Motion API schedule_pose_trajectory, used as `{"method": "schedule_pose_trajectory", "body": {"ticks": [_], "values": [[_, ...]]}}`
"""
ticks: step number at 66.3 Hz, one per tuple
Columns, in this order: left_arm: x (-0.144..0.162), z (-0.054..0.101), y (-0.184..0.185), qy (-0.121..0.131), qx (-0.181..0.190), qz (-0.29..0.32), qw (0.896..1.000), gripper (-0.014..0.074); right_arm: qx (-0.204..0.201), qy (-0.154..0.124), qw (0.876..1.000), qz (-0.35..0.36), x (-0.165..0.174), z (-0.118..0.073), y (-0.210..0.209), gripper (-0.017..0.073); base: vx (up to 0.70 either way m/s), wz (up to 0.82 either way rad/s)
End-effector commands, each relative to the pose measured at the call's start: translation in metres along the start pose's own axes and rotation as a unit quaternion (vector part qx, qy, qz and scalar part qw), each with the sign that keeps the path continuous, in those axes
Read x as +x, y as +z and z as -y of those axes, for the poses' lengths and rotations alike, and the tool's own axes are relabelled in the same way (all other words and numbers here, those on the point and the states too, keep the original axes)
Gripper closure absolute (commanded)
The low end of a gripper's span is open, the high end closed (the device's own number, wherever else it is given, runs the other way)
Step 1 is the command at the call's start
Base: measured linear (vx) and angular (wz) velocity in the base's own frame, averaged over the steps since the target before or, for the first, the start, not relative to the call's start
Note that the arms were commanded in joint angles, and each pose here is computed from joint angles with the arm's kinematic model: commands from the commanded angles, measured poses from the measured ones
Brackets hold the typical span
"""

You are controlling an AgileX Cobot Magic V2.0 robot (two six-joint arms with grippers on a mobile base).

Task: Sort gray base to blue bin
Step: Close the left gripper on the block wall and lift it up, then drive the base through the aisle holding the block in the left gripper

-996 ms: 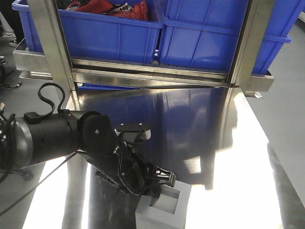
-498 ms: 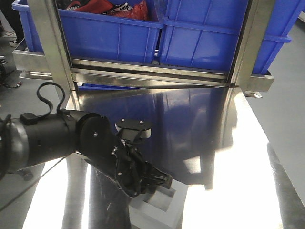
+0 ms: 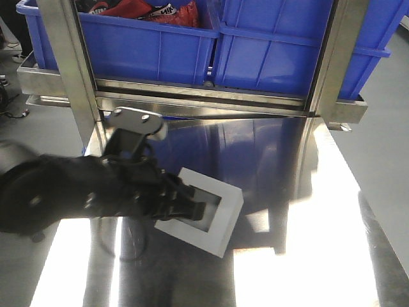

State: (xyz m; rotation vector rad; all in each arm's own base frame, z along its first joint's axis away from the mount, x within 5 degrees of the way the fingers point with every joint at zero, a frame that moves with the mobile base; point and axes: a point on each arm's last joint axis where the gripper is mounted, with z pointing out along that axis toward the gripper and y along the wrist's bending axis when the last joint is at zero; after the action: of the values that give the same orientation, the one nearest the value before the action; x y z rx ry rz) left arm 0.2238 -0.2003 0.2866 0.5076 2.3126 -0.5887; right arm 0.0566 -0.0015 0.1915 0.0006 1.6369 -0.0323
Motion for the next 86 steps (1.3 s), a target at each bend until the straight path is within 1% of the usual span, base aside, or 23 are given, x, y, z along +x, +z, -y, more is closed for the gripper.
{"method": "schedule_pose_trajectory", "body": {"ticks": [1, 8, 13, 22, 25, 30, 35, 39, 51, 86], "values": [[-0.007, 0.002, -0.035, 0.004, 0.024, 0.131, 0.991, 0.0599, 0.001, -0.006, 0.999, 0.038, -0.003, 0.0, 0.0, 0.0568, 0.0, 0.0], [0.006, -0.003, -0.057, 0.003, 0.035, 0.203, 0.978, 0.0599, 0.001, -0.006, 0.999, 0.038, -0.003, 0.0, 0.0, 0.0568, 0.0, 0.0], [0.017, -0.007, -0.07, 0.008, 0.04, 0.241, 0.97, 0.0599, 0.001, -0.006, 0.999, 0.038, -0.003, 0.0, 0.0, 0.0568, 0.0, 0.0], [0.038, -0.014, -0.089, 0.038, 0.038, 0.291, 0.955, 0.0599, 0.001, -0.006, 0.999, 0.038, -0.003, 0.0, 0.0, 0.0568, 0.0, 0.0], [0.047, -0.017, -0.095, 0.042, 0.039, 0.306, 0.95, 0.0599, 0.001, -0.006, 0.999, 0.038, -0.003, 0.0, 0.0, 0.0568, 0.0, 0.0], [0.058, -0.021, -0.104, 0.047, 0.04, 0.337, 0.939, 0.0599, 0.001, -0.006, 0.999, 0.038, -0.003, 0.0, 0.0, 0.0568, 0.0, 0.0], [0.071, -0.026, -0.108, 0.047, 0.041, 0.356, 0.932, 0.0599, 0.001, -0.006, 0.999, 0.038, -0.003, 0.0, 0.0, 0.0568, 0.0, 0.0], [0.081, -0.029, -0.11, 0.047, 0.042, 0.366, 0.928, 0.0599, 0.001, -0.006, 0.999, 0.038, -0.003, 0.0, 0.0, 0.0568, 0.0, 0.0], [0.093, -0.034, -0.114, 0.046, 0.044, 0.401, 0.914, 0.0599, 0.001, -0.006, 0.999, 0.038, -0.003, 0.0, 0.0, 0.0568, 0.0, 0.0], [0.093, -0.034, -0.113, 0.047, 0.043, 0.401, 0.914, 0.0599, 0.001, -0.006, 0.999, 0.037, -0.003, 0.0, 0.0, 0.0568, 0.0, 0.0]]}}
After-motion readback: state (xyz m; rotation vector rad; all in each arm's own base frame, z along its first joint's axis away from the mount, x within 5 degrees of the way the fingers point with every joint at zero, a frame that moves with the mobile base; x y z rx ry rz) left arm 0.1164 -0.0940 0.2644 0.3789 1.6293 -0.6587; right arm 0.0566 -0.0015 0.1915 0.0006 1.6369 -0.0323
